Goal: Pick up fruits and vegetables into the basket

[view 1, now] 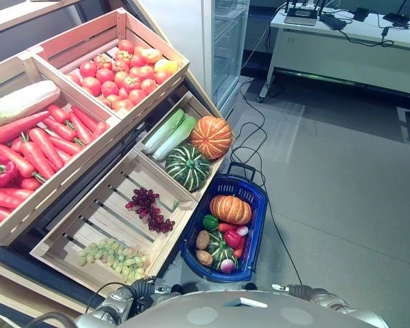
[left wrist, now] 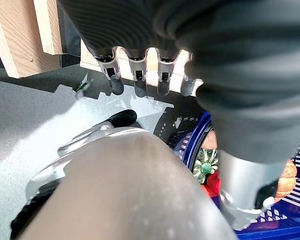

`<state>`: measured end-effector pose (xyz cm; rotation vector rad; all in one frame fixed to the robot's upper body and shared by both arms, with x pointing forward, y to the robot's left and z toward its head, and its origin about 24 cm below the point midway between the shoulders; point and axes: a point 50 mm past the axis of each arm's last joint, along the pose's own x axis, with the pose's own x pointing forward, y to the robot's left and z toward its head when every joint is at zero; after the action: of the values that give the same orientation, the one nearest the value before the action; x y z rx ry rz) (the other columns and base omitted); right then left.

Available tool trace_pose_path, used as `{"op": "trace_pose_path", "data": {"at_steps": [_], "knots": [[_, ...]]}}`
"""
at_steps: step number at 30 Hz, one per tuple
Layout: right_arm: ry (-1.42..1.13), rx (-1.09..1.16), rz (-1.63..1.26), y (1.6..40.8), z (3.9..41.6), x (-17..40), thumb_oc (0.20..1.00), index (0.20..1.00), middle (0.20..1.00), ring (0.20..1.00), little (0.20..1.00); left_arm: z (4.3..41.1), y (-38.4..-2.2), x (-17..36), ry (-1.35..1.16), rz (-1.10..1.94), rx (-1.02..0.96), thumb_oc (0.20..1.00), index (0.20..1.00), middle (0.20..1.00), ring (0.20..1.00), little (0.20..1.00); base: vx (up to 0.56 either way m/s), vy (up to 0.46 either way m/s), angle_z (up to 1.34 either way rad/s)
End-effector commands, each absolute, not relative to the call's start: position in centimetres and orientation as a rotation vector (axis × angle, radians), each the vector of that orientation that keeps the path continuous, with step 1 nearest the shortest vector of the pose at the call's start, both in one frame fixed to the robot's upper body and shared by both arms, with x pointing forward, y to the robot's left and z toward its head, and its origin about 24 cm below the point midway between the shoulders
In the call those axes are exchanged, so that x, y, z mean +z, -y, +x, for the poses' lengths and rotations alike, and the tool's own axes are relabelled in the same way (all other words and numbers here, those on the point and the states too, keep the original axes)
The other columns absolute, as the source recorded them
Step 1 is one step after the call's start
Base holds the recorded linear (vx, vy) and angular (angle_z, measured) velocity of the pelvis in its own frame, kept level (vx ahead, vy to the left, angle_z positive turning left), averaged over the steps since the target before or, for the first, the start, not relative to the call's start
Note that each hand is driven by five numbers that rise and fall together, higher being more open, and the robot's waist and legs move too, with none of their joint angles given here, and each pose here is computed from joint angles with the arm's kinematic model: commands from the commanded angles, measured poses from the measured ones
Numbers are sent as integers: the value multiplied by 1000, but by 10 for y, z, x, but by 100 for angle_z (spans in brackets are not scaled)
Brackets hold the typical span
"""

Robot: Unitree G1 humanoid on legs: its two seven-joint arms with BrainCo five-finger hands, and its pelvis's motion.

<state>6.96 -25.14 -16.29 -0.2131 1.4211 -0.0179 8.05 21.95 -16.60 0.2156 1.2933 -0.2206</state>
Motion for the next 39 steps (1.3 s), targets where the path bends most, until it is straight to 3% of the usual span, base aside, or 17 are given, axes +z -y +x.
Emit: {"op": "trace_pose_path", "data": {"at_steps": [1,8,14,25,32,39], "knots": [[-1388,-16,-188,244,92,-161,1000,1000,1000,1000,1000,106,-219,-161,-1248,243,-216,1000,1000,1000,1000,1000,0,0,0],[-1377,-74,-177,256,98,-156,1000,1000,1000,1000,1000,116,-227,-157,-1201,213,-137,1000,1000,1000,1000,1000,-38,-6,3],[-1283,-121,-186,261,133,-145,1000,1000,1000,1000,1000,156,-230,-142,-1058,169,-60,1000,1000,1000,1000,1000,-199,1,8],[-1141,-158,-135,265,173,-128,1000,1000,1000,1000,1000,188,-228,-126,-902,174,-66,1000,1000,1000,1000,1000,-72,-14,6],[-1059,-175,-107,268,198,-114,1000,1000,1000,1000,1000,249,-222,-83,-579,157,-41,1000,1000,1000,1000,1000,-65,-14,-2],[-987,-230,-78,277,212,-102,1000,1000,1000,1000,1000,305,-227,-1,-103,173,120,1000,1000,1000,1000,1000,-98,-56,0]]}}
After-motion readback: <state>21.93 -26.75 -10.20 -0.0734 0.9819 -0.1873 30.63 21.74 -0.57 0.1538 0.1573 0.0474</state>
